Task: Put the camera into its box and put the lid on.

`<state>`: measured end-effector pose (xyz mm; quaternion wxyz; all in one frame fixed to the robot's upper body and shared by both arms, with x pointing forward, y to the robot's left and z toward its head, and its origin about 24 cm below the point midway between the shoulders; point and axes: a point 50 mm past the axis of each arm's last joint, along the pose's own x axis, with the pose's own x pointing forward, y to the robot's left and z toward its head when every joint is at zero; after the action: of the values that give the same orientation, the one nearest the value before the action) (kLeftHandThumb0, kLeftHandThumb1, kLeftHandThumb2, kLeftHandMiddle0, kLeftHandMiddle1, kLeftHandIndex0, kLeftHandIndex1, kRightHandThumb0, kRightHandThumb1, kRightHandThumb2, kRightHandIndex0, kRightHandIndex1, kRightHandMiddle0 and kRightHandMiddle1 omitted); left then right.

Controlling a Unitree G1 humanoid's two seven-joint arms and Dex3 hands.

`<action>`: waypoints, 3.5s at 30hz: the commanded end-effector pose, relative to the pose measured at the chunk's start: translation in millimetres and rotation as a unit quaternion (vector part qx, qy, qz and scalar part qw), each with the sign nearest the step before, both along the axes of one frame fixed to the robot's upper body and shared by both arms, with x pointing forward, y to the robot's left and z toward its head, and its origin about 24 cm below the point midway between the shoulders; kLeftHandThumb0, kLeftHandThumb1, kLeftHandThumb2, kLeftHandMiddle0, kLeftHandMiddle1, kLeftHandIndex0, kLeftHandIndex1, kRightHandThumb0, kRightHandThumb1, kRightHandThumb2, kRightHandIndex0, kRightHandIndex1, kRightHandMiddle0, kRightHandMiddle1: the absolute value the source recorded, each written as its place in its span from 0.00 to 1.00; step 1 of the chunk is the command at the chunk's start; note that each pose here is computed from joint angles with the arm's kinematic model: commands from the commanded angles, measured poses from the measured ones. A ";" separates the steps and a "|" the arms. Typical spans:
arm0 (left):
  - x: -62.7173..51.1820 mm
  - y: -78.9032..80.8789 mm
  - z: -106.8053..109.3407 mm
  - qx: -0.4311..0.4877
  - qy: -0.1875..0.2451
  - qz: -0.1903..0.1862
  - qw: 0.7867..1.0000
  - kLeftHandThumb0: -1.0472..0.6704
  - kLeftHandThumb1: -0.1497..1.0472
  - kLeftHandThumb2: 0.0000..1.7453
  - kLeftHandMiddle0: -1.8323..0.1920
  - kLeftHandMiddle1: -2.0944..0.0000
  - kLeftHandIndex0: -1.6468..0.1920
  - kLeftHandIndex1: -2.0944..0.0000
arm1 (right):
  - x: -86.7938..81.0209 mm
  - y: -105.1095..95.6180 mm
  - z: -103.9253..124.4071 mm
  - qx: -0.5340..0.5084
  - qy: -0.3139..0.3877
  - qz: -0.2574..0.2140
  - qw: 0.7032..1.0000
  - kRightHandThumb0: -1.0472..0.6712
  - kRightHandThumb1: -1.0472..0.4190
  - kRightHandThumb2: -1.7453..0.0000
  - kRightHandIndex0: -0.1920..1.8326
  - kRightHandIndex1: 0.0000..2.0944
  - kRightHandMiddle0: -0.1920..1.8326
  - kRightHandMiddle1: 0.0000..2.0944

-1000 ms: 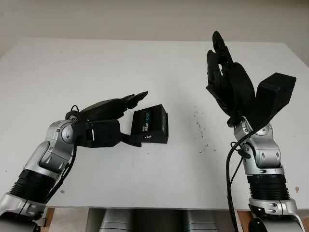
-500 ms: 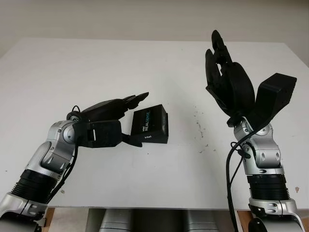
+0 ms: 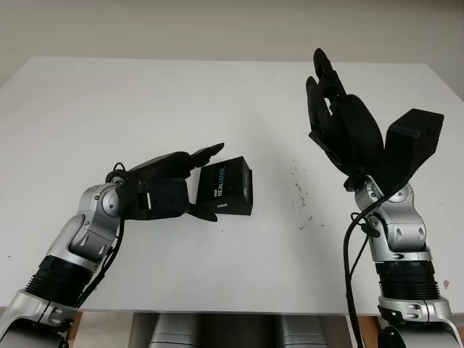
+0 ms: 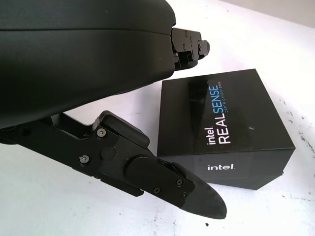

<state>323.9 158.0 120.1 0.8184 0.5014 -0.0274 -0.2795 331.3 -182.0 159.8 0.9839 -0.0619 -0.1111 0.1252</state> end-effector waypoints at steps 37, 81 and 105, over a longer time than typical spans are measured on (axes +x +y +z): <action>-5.6 -8.3 -5.6 -0.070 -0.119 0.003 0.990 0.53 0.99 0.03 0.77 0.33 0.76 0.41 | -4.5 -1.9 7.5 -0.005 0.010 0.006 1.000 0.20 0.00 0.59 0.01 0.02 0.06 0.04; 10.3 -32.6 67.2 -0.029 -0.083 0.083 0.993 0.53 0.89 0.03 0.70 0.26 0.68 0.34 | -6.5 8.8 2.9 0.023 -0.006 0.012 1.000 0.20 0.00 0.60 0.04 0.03 0.06 0.07; 29.6 -46.3 70.6 0.051 -0.028 0.101 0.993 0.51 0.88 0.03 0.65 0.34 0.65 0.38 | -6.3 15.6 -1.3 0.027 -0.007 0.027 0.999 0.20 0.00 0.61 0.03 0.02 0.00 0.18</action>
<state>351.5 115.3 184.9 0.8175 0.5442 0.0255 -0.1871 325.7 -166.3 158.0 0.9808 -0.0347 -0.1197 0.1497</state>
